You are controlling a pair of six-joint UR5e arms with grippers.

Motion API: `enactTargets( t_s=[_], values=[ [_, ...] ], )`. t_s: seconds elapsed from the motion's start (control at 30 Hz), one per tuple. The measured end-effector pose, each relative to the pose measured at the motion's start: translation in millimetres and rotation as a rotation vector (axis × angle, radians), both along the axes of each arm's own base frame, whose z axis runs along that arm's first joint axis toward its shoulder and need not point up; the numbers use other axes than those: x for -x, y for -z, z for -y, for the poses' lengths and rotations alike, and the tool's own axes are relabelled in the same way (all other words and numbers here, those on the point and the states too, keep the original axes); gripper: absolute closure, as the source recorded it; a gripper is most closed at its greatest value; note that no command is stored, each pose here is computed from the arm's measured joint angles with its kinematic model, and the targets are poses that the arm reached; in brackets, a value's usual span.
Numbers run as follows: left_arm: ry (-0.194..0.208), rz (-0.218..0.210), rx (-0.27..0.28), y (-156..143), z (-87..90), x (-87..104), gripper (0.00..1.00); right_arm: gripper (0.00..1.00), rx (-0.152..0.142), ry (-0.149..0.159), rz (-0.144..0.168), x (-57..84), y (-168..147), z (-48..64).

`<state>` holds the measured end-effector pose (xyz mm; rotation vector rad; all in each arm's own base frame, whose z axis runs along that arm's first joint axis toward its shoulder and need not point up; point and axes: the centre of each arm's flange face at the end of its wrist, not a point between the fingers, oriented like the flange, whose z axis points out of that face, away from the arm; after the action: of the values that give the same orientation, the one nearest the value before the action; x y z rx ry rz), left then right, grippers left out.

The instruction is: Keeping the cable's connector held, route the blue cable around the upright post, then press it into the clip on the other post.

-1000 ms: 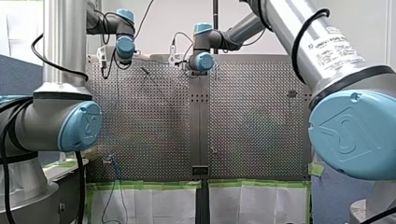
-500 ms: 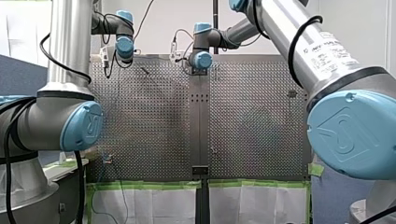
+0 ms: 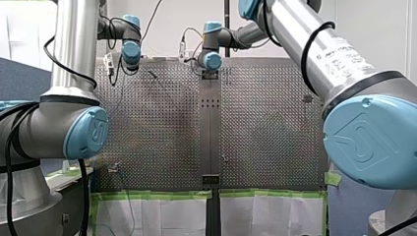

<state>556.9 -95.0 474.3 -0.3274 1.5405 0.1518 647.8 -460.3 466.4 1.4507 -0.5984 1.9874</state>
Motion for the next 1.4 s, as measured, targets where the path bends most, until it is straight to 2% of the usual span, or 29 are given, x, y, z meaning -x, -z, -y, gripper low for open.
enactTargets(
  t_s=[0.1, 0.43, 0.67, 0.83, 0.87, 0.97, 1.0, 1.03, 1.07, 1.13, 1.2, 1.23, 1.27, 1.3, 1.4],
  values=[
    [0.003, -0.030, 0.009, 10, 2.6, -2.3, 1.00, 1.00, -0.011, 0.009, -0.030, -0.4, 11, 1.3],
    [0.006, -0.062, 0.045, 33, 4.7, -13.2, 1.00, 1.00, -0.063, 0.047, -0.115, 6.0, 61, 4.2],
    [0.007, -0.068, 0.098, 45, 6.2, -18.4, 1.00, 1.00, -0.101, 0.062, -0.174, 11.2, 99, 5.4],
    [0.026, -0.116, 0.120, 70, 13.2, -26.8, 1.00, 1.00, -0.132, 0.066, -0.211, 10.1, 128, 4.8],
    [0.036, -0.129, 0.123, 76, 16.0, -28.6, 0.93, 1.00, -0.137, 0.068, -0.217, 10.2, 134, 4.5],
    [0.049, -0.145, 0.131, 84, 20.8, -30.9, 0.86, 1.00, -0.152, 0.074, -0.231, 10.8, 148, 2.9],
    [0.050, -0.147, 0.135, 86, 21.5, -31.2, 0.78, 1.00, -0.156, 0.075, -0.235, 11.2, 152, 2.4],
    [0.051, -0.147, 0.139, 87, 22.0, -31.3, 0.78, 1.00, -0.161, 0.076, -0.241, 11.7, 158, 1.7],
    [0.051, -0.148, 0.145, 88, 22.5, -31.3, 0.70, 1.00, -0.164, 0.076, -0.244, 12.0, 162, 1.2],
    [0.051, -0.149, 0.155, 89, 22.9, -30.7, 0.70, 1.00, -0.172, 0.076, -0.254, 12.5, 171, -0.2],
    [0.050, -0.154, 0.165, 92, 23.2, -29.6, 0.25, 1.00, -0.178, 0.076, -0.261, 13.1, 179, -1.0],
    [0.049, -0.157, 0.169, 93, 23.3, -28.8, 0.25, 1.00, -0.181, 0.076, -0.265, 13.3, 183, -1.5],
    [0.045, -0.161, 0.176, 94, 23.0, -28.1, 0.08, 1.00, -0.183, 0.075, -0.268, 13.3, 186, -1.9],
    [0.042, -0.161, 0.182, 95, 22.8, -27.6, 0.03, 1.00, -0.186, 0.075, -0.272, 13.2, 191, -2.3],
    [0.034, -0.162, 0.199, 96, 22.7, -26.7, 0.00, 1.00, -0.198, 0.075, -0.289, 13.1, 205, -3.2]
  ],
)
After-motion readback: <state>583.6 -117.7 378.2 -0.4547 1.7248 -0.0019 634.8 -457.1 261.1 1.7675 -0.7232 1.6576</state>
